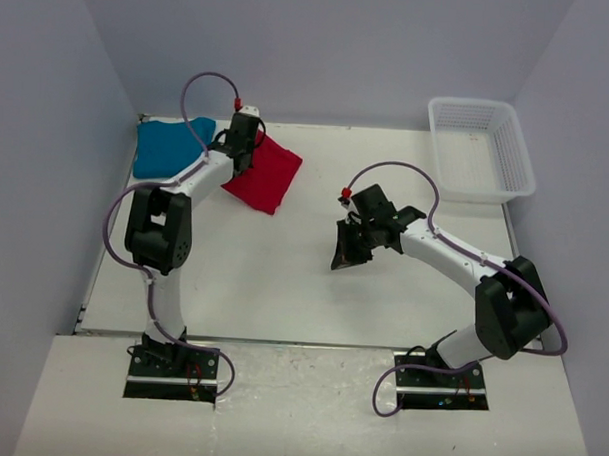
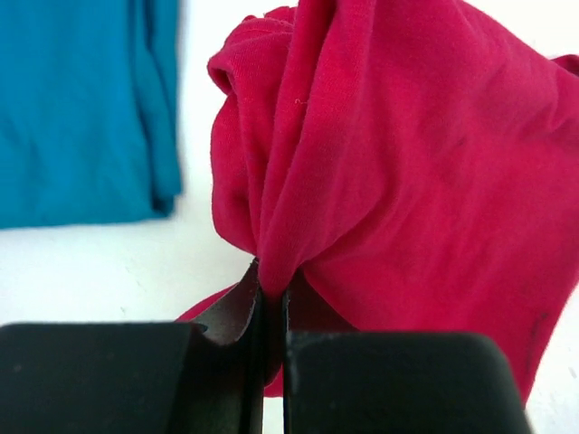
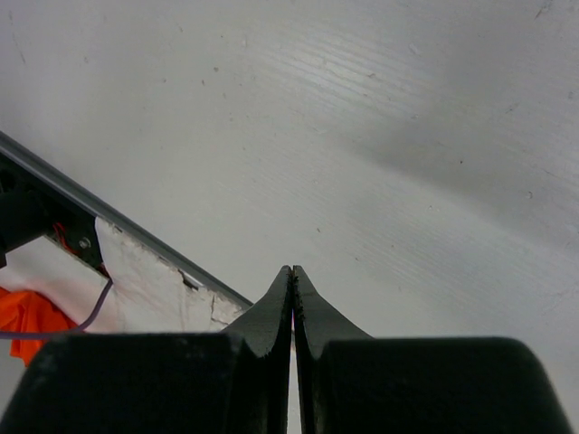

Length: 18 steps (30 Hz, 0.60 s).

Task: Fold and stack the t-shirts
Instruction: Put the neatly folded tshirt into the corner of the board with the left arm

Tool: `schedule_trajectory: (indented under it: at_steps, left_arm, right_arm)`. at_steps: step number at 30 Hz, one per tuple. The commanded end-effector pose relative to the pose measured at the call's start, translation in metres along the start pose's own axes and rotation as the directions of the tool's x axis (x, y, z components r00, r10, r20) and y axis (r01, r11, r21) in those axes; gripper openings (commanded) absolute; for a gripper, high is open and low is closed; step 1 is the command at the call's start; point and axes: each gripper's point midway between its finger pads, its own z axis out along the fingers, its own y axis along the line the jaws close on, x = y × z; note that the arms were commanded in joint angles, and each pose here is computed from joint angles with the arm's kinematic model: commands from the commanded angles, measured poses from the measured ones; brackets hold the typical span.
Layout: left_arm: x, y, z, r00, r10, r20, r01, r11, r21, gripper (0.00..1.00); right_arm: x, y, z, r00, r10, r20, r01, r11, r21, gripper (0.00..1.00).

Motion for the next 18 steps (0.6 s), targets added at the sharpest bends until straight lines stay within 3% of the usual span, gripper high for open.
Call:
schedule_trajectory:
  at_steps: [1, 18]
  left_arm:
    - [-0.051, 0.041, 0.009, 0.994, -0.01, 0.112, 0.022, 0.993, -0.112, 0.0]
    - [-0.118, 0.093, 0.045, 0.98, 0.045, 0.196, 0.001, 0.973, -0.231, 0.0]
  right_arm:
    - [0.002, 0.0, -0.001, 1.0, -0.019, -0.016, 0.019, 1.0, 0.007, 0.0]
    - [-0.003, -0.004, 0.006, 0.998, -0.01, -0.055, 0.013, 0.999, 0.046, 0.0]
